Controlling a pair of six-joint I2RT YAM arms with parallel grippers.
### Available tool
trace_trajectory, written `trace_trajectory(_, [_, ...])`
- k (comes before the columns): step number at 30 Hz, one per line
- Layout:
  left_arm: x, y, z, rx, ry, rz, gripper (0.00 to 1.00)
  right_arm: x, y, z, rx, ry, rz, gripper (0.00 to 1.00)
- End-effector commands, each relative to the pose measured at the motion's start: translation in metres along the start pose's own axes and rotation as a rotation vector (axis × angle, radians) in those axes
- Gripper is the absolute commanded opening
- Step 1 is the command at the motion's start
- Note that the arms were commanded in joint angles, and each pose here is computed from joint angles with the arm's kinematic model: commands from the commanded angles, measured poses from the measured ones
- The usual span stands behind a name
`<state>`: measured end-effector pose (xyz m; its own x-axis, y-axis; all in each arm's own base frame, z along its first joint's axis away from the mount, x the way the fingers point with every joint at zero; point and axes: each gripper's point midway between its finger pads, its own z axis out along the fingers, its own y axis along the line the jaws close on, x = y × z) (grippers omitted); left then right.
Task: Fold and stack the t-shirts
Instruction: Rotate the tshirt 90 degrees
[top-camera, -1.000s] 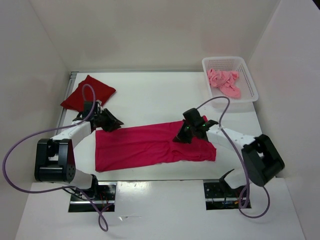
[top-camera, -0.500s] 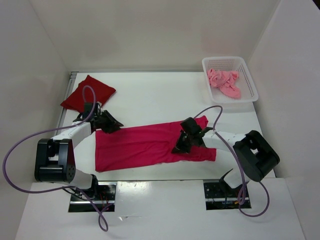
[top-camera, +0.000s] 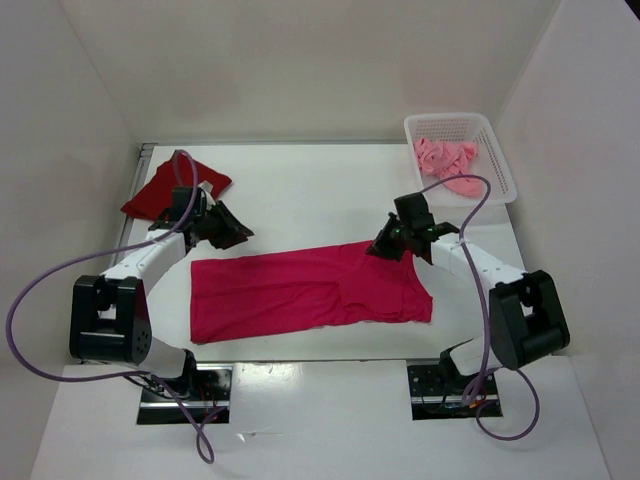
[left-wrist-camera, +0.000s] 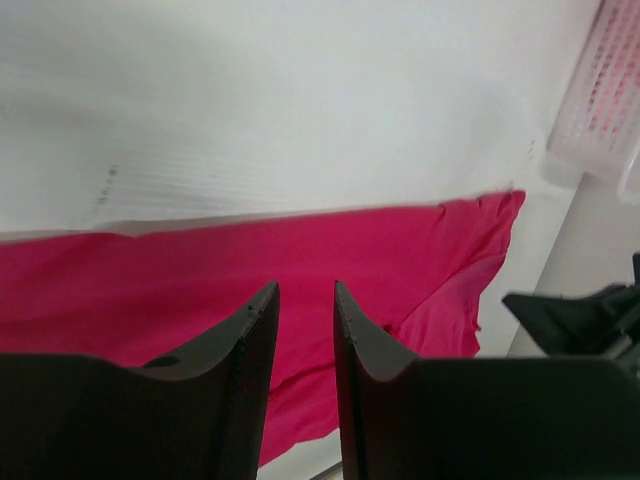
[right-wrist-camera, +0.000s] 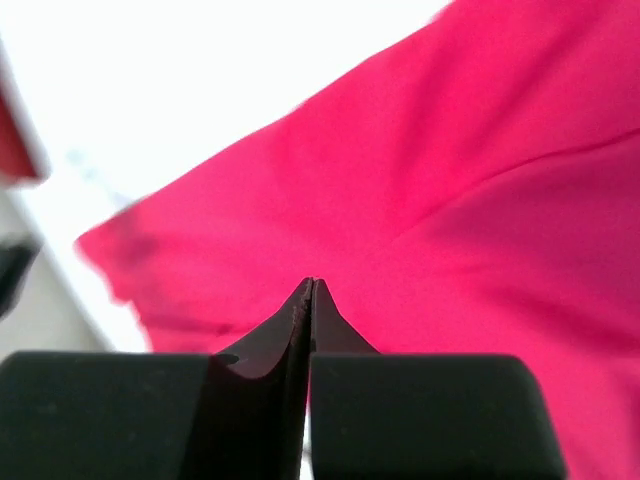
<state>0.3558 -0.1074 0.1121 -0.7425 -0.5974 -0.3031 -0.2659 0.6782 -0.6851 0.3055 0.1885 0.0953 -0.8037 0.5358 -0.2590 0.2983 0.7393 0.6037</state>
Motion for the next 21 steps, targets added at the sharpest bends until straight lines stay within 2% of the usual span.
trace_trajectory(1, [0.007, -0.031, 0.004, 0.078, 0.035, 0.087, 0.36, -0.006, -0.048, 0.016, 0.185, -0.014, -0.055, 0.00])
trace_trajectory(6, [0.018, -0.044, 0.006, 0.082, 0.053, 0.143, 0.29, -0.021, -0.055, 0.044, 0.246, -0.041, -0.055, 0.00])
trace_trajectory(10, [0.022, -0.050, -0.001, 0.085, 0.034, 0.177, 0.28, -0.025, -0.062, 0.084, 0.298, 0.015, -0.045, 0.00])
trace_trajectory(11, [0.024, -0.054, -0.003, 0.095, 0.035, 0.187, 0.28, -0.035, -0.041, 0.093, 0.259, 0.006, -0.068, 0.00])
trace_trajectory(13, [0.031, -0.050, -0.005, 0.079, 0.046, 0.186, 0.28, -0.043, -0.027, 0.114, 0.249, 0.008, -0.081, 0.00])
trace_trajectory(16, [0.035, -0.051, -0.014, 0.073, 0.035, 0.194, 0.28, -0.056, 0.017, 0.168, 0.216, 0.068, -0.155, 0.00])
trace_trajectory(17, [0.036, -0.052, -0.017, 0.079, 0.029, 0.185, 0.28, -0.080, 0.053, 0.202, 0.159, 0.043, -0.183, 0.00])
trace_trajectory(18, [0.039, -0.056, -0.018, 0.098, 0.049, 0.173, 0.28, -0.078, 0.059, 0.212, 0.182, 0.088, -0.204, 0.00])
trace_trajectory(19, [0.038, -0.063, -0.022, 0.116, 0.045, 0.168, 0.28, -0.102, 0.113, 0.238, 0.071, 0.034, -0.232, 0.00])
trace_trajectory(20, [0.040, -0.078, -0.026, 0.137, 0.053, 0.191, 0.28, -0.114, 0.134, 0.241, 0.028, 0.010, -0.239, 0.00])
trace_trajectory(21, [0.040, -0.076, -0.029, 0.118, 0.058, 0.196, 0.28, -0.110, 0.148, 0.236, 0.009, 0.025, -0.223, 0.00])
